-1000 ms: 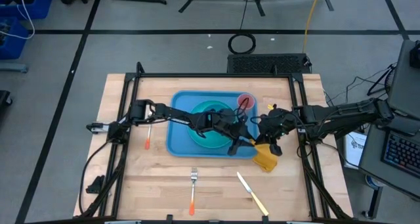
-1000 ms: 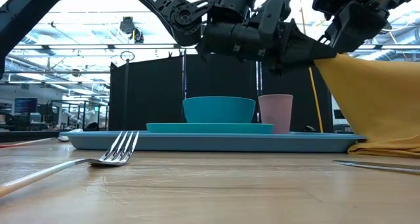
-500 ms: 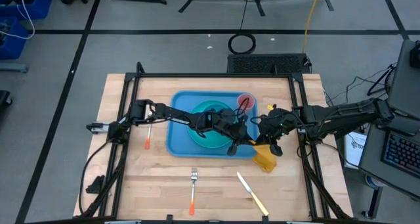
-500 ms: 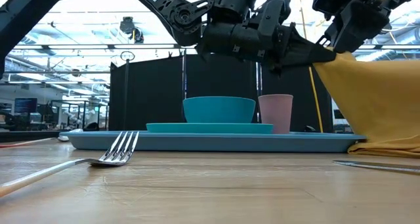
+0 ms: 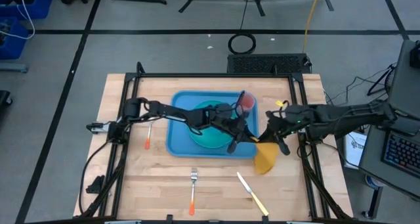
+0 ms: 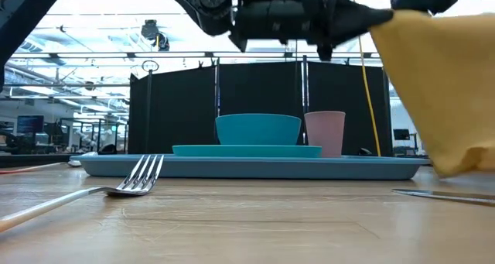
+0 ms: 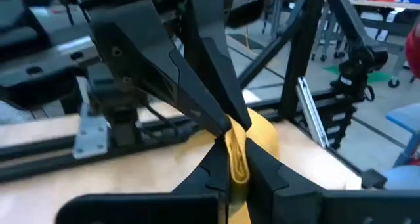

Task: Set up tray
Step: Put the yellow napkin to the left of the green plate on the blue serving tray

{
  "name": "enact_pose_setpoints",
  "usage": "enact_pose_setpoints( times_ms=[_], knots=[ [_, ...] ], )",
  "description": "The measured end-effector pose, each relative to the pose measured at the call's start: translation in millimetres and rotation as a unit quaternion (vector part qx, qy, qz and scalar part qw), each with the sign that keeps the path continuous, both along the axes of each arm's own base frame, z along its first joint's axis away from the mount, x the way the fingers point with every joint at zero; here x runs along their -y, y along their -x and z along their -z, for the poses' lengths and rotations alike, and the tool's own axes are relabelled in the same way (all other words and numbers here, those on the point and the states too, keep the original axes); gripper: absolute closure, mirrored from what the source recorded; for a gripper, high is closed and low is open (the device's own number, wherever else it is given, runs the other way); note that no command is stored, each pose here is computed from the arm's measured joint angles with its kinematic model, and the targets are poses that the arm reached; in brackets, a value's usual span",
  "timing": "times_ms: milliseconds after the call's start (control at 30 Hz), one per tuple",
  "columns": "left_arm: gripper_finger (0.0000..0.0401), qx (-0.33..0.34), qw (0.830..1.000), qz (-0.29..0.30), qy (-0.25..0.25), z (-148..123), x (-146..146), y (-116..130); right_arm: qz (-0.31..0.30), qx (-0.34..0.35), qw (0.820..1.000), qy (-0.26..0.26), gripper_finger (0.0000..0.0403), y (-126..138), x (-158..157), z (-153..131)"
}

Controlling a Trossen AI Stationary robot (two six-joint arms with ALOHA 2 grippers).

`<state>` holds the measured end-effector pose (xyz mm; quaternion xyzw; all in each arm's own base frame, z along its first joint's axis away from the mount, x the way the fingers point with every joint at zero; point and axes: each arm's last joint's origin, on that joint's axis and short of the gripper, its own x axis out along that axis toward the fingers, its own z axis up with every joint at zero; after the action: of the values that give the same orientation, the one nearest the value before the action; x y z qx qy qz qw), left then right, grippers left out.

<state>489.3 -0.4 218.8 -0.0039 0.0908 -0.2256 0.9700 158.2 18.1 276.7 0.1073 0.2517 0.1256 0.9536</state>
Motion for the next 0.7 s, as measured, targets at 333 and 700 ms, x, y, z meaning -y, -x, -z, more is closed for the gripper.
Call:
enact_pose_setpoints(
  times_ms=[333, 700],
  knots=[
    [0.0382, -0.059, 0.997, -0.008, 0.04, -27, -16, 18, 0.038, 0.106, 0.994, 0.003, 0.0383, 10, 3, -24],
    [0.0382, -0.051, 0.998, -0.017, 0.038, -77, -23, 44, -0.002, 0.154, 0.987, 0.034, 0.0387, 8, 1, -31]
  ],
)
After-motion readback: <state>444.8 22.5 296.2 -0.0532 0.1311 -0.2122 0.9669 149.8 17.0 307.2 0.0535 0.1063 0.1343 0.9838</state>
